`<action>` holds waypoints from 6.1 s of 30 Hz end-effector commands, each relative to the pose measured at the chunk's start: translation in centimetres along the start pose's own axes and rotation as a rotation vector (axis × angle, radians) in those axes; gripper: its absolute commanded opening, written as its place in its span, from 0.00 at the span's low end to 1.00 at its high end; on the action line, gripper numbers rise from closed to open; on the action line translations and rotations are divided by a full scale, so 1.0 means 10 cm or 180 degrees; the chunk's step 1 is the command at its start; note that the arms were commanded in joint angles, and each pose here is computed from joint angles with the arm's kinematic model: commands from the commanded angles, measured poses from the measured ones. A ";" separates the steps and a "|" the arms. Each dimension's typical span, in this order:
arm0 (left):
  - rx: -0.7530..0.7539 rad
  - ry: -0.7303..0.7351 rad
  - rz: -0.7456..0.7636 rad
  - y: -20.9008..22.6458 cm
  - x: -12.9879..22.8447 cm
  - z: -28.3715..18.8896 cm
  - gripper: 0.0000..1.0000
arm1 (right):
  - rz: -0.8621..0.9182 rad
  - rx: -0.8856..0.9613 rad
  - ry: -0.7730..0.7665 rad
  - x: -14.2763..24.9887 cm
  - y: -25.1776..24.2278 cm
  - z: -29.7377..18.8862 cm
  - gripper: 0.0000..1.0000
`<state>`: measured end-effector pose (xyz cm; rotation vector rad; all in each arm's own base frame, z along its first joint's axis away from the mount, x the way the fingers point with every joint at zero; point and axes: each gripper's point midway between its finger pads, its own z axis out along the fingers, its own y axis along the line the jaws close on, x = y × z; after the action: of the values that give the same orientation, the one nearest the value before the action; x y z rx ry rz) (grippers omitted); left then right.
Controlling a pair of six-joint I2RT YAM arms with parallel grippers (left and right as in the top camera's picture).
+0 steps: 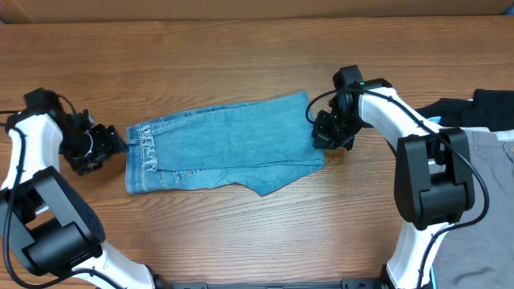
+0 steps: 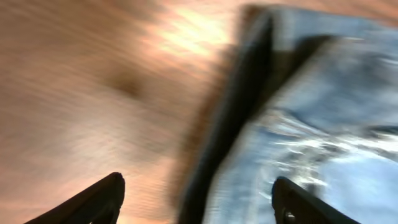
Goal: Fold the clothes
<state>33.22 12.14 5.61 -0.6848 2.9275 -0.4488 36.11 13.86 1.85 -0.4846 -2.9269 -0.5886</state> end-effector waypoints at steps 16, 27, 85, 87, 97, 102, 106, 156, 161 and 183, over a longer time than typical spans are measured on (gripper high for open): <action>0.0419 0.0058 0.0417 -0.11 0.28 0.48 0.88 | -0.1466 -0.0912 -0.0111 0.70 1.39 -0.19 0.08; 0.0424 -0.0049 0.0415 -0.06 0.31 0.66 0.89 | -0.1526 -0.1056 0.0089 0.77 1.63 0.42 0.08; -0.0640 -0.0368 0.0284 -0.49 -0.12 -1.65 0.04 | -0.1615 -0.1521 -0.0652 0.64 1.70 -1.02 0.07; -0.0610 -0.0322 0.0345 -0.64 -0.10 -1.58 0.04 | -0.1498 -0.1513 -0.0725 0.54 1.59 -1.14 0.07; -0.0735 -0.0048 0.0730 -1.49 0.11 -1.05 0.04 | -0.0896 -0.1345 -0.0778 0.20 0.98 -1.35 0.05; -0.1038 0.0138 0.0847 -1.70 0.29 -0.70 0.04 | -0.0882 -0.1301 -0.0773 0.18 0.88 -1.37 0.04; -0.1153 0.0379 0.0930 -1.88 0.45 -0.37 0.04 | -0.0949 -0.1287 -0.0779 0.18 0.88 -1.36 0.04; -0.0267 0.0355 0.1095 -2.21 0.01 -0.67 1.00 | -0.2720 -0.1312 -0.0431 1.20 1.72 -0.86 0.35; -0.0369 0.0012 0.1293 -2.18 0.02 -1.05 1.00 | -0.2939 -0.0937 -0.0491 1.38 1.87 -0.50 0.39; -0.0832 0.0456 0.1545 -1.69 0.29 -0.64 0.91 | -0.1973 0.0219 -0.0503 1.13 1.37 0.18 0.04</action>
<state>37.28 -1.91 19.27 0.0305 3.1037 -0.0487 27.77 32.90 8.17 0.7053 -3.0577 -0.7880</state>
